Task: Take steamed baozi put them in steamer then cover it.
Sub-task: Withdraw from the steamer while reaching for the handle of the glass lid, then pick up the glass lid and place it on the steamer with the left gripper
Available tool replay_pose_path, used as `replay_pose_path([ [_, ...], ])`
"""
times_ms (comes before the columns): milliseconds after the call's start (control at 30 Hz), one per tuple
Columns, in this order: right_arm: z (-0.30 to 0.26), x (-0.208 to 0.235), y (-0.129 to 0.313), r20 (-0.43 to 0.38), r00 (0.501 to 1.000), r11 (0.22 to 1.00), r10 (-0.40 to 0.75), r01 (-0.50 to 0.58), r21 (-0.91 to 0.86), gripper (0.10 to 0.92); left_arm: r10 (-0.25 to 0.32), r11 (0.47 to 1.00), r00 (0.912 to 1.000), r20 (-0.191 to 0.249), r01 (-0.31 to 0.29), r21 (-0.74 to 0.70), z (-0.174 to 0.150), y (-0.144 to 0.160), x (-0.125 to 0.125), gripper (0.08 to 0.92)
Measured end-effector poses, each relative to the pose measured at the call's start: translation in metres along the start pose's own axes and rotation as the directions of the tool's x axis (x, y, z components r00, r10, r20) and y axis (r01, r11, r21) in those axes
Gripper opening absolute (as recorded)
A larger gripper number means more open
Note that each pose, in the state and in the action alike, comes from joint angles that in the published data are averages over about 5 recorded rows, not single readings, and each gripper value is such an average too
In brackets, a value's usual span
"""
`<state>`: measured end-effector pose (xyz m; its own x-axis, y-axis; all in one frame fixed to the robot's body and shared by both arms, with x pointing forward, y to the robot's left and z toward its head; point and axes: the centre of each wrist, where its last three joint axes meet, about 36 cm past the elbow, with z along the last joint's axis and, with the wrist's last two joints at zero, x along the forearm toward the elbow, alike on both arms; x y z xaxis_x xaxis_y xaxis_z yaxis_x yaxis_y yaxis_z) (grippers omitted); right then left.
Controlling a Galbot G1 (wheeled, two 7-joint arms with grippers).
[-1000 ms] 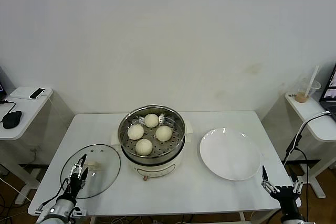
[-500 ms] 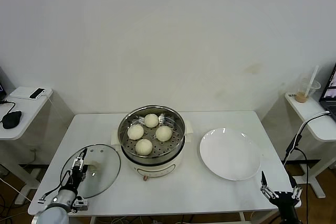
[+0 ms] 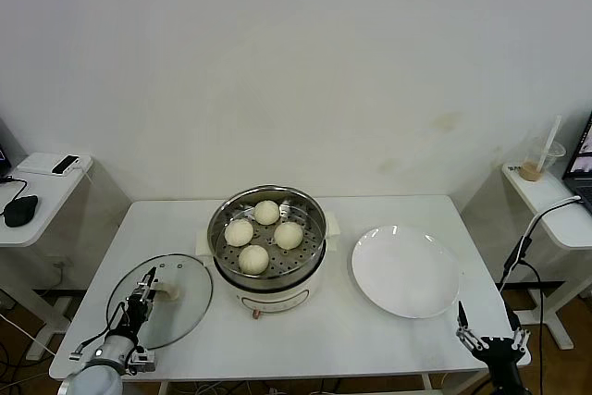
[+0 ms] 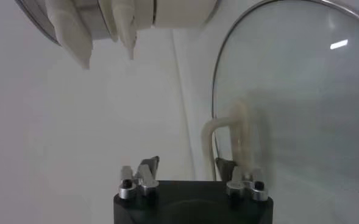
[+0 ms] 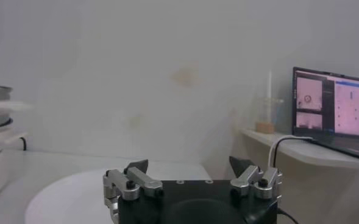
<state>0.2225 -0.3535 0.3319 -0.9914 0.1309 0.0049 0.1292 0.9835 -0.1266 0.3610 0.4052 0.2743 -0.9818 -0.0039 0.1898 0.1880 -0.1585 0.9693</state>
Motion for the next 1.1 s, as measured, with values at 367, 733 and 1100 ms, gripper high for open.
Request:
replay_pose_path([
  [367,-0.001,-0.001,0.0,0.006,1.0,1.0,-0.013,0.013,0.005,0.823,0.002,1.0,1.0,0.009,-0.002,0.029,-0.002,-0.005,0.0,0.161],
  [733,-0.001,-0.004,0.0,0.008,0.999,0.999,-0.032,0.032,0.012,0.823,-0.071,0.993,0.9972,-0.025,0.073,0.091,-0.008,-0.002,0.009,0.131],
  [1100,-0.003,-0.01,0.003,0.014,0.998,0.998,-0.061,0.061,0.015,0.823,-0.147,0.981,0.9815,-0.122,0.161,0.111,-0.016,0.021,0.033,0.131],
])
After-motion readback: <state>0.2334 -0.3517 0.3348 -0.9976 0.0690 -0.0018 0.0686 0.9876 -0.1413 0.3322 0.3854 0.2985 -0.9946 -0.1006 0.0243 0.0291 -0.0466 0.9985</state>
